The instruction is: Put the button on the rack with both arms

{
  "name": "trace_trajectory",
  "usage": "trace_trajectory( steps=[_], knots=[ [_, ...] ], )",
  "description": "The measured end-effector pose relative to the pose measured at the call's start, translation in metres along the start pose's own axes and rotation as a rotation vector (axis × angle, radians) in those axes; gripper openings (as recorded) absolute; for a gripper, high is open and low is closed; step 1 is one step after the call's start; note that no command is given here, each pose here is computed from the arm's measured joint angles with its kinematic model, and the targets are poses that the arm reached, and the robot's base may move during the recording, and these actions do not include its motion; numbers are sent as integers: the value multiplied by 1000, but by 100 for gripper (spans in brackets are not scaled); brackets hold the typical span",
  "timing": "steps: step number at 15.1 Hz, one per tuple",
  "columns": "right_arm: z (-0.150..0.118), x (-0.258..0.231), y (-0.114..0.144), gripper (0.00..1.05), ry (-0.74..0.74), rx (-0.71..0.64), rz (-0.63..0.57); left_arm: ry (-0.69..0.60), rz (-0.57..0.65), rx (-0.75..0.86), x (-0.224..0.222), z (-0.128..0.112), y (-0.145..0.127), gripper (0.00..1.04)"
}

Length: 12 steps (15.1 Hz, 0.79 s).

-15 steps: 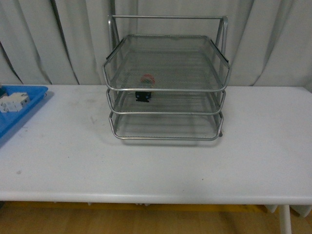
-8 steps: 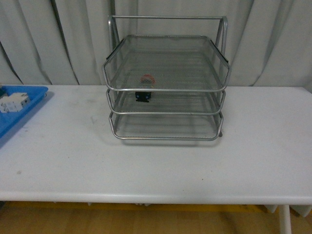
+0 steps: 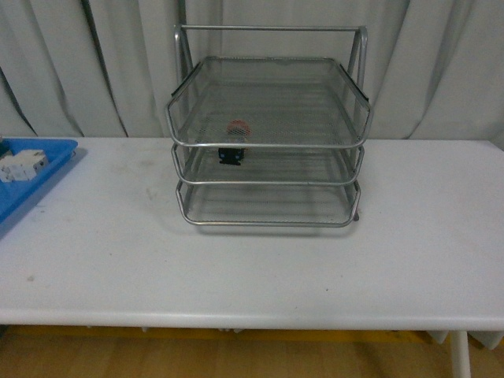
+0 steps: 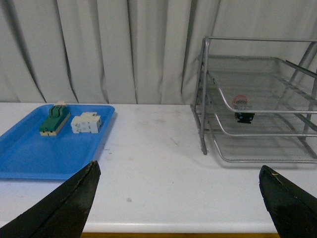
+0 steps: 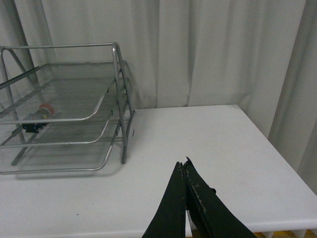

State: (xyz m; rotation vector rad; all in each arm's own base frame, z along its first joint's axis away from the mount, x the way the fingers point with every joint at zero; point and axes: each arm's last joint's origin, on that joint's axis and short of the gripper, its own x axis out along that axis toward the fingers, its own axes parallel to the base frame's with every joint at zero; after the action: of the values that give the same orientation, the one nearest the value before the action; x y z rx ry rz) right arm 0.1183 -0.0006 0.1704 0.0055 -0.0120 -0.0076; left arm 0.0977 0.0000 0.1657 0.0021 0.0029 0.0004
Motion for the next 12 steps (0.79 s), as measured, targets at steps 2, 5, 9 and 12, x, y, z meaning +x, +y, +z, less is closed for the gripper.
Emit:
trace_trajectory(
  steps=[2, 5, 9, 12],
  knots=[
    [0, -3, 0, 2, -1, 0, 0, 0, 0, 0, 0, 0, 0, 98],
    [0, -7, 0, 2, -2, 0, 0, 0, 0, 0, 0, 0, 0, 98],
    [-6, -16, 0, 2, 48, -1, 1, 0, -1, 0, 0, 0, 0, 98],
    [-1, -21, 0, 2, -11, 0, 3, 1, -1, 0, 0, 0, 0, 98]
  ],
)
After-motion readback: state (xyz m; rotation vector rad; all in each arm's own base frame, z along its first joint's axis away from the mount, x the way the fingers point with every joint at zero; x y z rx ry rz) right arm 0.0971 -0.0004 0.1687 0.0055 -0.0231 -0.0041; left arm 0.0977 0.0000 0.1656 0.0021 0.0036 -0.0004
